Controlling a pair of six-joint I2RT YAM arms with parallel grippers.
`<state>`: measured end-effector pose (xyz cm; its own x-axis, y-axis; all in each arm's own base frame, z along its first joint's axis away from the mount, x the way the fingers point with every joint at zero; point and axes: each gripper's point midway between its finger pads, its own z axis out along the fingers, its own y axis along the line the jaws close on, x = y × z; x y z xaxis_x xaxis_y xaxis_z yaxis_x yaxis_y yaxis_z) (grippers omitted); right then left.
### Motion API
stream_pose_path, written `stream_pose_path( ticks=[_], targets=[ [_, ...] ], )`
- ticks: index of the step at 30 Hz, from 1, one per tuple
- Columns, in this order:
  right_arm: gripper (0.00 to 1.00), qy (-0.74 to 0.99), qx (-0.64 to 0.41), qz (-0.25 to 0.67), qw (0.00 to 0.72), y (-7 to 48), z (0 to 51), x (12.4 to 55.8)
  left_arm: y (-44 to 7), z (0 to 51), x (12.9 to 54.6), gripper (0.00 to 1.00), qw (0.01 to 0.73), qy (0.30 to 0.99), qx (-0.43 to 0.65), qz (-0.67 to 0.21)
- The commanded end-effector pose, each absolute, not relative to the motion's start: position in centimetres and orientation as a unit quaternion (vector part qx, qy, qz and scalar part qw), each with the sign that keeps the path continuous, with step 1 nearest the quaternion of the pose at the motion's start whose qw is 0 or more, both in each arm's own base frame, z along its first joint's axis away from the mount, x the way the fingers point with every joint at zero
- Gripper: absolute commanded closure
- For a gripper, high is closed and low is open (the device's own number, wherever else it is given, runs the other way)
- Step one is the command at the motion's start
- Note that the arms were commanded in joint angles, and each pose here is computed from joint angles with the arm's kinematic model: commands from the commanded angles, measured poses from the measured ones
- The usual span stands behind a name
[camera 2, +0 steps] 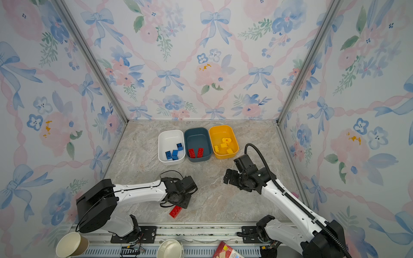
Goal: Sort the legos into containers by color
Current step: 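Lower the left gripper onto a red brick and close it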
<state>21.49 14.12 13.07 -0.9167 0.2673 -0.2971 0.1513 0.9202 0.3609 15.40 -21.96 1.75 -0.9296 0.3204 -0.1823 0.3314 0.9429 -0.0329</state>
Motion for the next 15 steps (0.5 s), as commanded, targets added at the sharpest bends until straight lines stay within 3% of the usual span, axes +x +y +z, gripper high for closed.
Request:
stream_pose_path(
  ticks=[1, 8, 15],
  targets=[
    [0.03, 0.964, 0.108, 0.166, 0.177, 14.1, 13.0, 21.2, -21.1, 0.5, 14.5, 0.53, 0.064, 0.984, 0.169, -0.014],
    [0.03, 0.964, 0.111, 0.165, 0.177, 13.8, 13.0, 21.1, -21.5, 1.4, 14.8, 0.62, 0.077, 0.984, 0.162, -0.025],
    [0.03, 0.963, 0.112, 0.165, 0.181, 13.7, 13.3, 21.0, -22.6, 4.9, 17.8, 0.63, 0.142, 0.98, 0.133, -0.05]
  ],
)
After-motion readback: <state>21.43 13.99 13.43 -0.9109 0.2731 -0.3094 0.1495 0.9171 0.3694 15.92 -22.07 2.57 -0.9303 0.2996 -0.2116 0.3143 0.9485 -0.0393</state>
